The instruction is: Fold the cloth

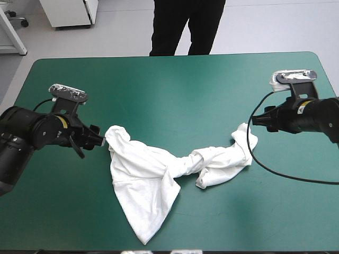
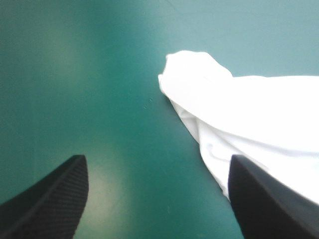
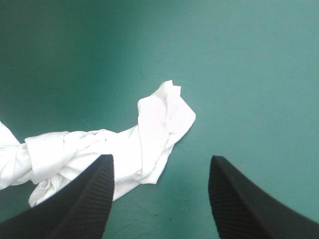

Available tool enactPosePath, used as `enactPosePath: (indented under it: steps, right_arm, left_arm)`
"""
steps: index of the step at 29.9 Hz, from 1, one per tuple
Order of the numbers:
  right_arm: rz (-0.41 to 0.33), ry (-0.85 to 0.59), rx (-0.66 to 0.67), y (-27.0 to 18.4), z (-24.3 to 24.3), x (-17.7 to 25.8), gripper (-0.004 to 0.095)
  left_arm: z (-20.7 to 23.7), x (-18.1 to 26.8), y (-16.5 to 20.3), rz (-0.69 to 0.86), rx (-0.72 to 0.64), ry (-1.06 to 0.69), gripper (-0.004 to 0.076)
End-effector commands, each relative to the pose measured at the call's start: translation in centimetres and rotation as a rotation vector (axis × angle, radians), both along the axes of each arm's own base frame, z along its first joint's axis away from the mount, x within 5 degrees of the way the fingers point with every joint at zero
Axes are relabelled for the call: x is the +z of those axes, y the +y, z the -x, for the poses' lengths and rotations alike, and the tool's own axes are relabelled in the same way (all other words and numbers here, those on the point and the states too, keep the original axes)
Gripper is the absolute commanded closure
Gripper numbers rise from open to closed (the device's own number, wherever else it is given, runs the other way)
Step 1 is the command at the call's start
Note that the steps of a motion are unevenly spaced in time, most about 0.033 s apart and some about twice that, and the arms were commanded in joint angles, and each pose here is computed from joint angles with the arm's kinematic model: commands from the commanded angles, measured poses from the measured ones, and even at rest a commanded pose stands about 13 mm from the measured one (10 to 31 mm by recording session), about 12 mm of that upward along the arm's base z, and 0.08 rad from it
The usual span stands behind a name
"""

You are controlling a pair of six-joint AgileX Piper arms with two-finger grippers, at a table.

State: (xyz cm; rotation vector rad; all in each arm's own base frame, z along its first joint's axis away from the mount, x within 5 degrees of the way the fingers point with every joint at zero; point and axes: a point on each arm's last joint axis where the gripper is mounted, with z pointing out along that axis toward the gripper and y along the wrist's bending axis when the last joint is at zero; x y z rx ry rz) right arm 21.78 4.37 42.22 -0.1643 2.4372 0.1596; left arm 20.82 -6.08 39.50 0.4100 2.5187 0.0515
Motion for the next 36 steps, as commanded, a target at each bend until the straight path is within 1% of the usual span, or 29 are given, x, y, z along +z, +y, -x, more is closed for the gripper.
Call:
enactPosePath:
  steps: [1,4,7,13,17,21,25,28,31,36]
  right_arm:
    - [0.006,-0.112,-0.024,-0.7,2.2,2.5,0.0368]
    - [0.015,-0.099,-0.026,-0.9,2.9,2.6,0.0368]
    - [0.014,-0.073,-0.025,-0.9,3.1,2.5,0.0368]
    - [0.013,-0.062,-0.028,-0.9,3.2,2.4,0.0368]
    - [0.014,-0.066,-0.034,-1.0,3.1,2.4,0.0368]
    - [0.005,-0.068,-0.044,-0.9,3.1,2.5,0.0368]
    - [0.005,-0.068,-0.044,-0.9,3.1,2.5,0.0368]
    - [0.005,-0.068,-0.044,-0.9,3.1,2.5,0.0368]
    - [0.003,-0.067,-0.045,-0.9,3.1,2.5,0.0368]
    - [0.003,-0.067,-0.045,-0.9,3.1,2.5,0.0372]
  left_arm:
    - [1.8,1.3,0.1,0.043,-0.016,0.011,0.0220]
    - [2.2,0.6,-0.8,0.076,-0.071,0.069,0.0249]
    - [2.6,-0.3,-1.8,0.101,-0.117,0.114,0.0252]
    - [3.7,-4.0,-3.4,0.105,-0.102,0.257,0.0251]
    - [5.0,-5.9,-5.1,0.098,-0.143,0.321,0.0252]
    - [6.2,-7.6,-6.5,0.104,-0.141,0.355,0.0251]
    - [7.5,-9.8,-7.4,0.135,-0.067,0.419,0.0251]
    - [8.4,-10.8,-8.3,0.198,-0.076,0.469,0.0251]
    - [9.1,-11.6,-9.2,0.236,-0.078,0.481,0.0252]
    - [9.9,-13.2,-9.8,0.208,-0.077,0.503,0.0252]
